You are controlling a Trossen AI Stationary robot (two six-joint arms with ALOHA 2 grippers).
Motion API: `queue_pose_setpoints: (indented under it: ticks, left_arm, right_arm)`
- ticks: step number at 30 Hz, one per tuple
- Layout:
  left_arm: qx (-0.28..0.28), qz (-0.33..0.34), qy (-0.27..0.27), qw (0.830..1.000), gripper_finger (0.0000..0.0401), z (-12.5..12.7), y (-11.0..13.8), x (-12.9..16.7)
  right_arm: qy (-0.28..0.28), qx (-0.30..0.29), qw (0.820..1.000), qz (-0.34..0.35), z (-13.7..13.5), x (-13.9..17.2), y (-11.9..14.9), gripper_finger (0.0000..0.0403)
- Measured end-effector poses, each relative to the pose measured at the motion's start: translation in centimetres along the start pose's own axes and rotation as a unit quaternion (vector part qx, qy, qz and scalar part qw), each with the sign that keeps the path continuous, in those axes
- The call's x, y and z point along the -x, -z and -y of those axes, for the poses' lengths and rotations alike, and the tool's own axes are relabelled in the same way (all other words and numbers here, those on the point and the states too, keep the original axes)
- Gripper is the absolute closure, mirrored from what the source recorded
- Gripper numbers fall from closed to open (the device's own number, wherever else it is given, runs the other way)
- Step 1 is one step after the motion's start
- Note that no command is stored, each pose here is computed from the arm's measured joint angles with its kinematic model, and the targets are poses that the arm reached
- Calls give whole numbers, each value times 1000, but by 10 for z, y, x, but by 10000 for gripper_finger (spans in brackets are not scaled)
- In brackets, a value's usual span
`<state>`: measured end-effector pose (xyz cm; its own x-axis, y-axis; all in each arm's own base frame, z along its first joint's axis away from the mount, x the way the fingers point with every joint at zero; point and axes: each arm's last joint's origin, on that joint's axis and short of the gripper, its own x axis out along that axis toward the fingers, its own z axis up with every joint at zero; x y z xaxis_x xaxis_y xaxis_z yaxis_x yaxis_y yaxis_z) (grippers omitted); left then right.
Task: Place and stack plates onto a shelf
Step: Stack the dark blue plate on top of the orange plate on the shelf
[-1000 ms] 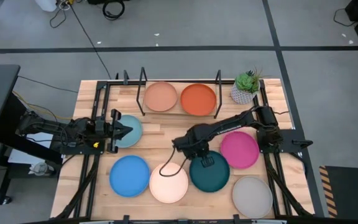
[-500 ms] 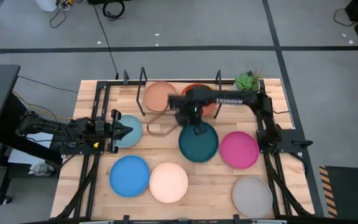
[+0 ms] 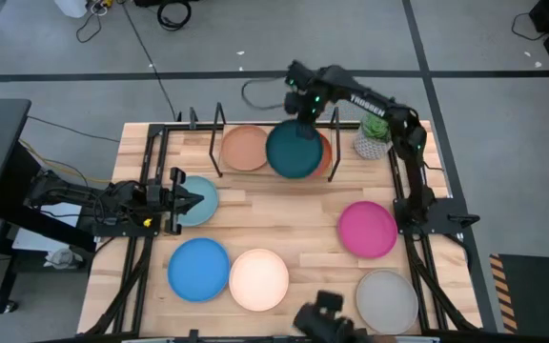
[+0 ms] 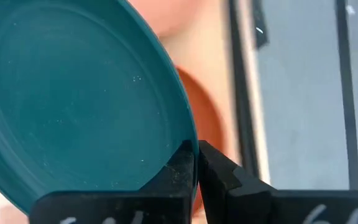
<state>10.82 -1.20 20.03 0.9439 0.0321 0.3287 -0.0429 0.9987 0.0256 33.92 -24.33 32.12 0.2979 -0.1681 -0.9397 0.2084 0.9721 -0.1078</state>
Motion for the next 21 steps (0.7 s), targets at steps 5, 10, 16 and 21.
queue_pose_setpoints:
  ticks: [5,10,16,21]
  left_arm:
    - [0,0,0,1000,385,0,0,0]
    - [0,0,0,1000,385,0,0,0]
    - [0,0,0,1000,385,0,0,0]
    - [0,0,0,1000,385,0,0,0]
  right_arm:
    - [-5,-57,998,-1,31,2,17,385]
    - [-11,-59,998,-15,35,2,22,385]
    - [-18,-46,999,-22,27,2,20,358]
    - [0,-44,999,-23,26,2,18,327]
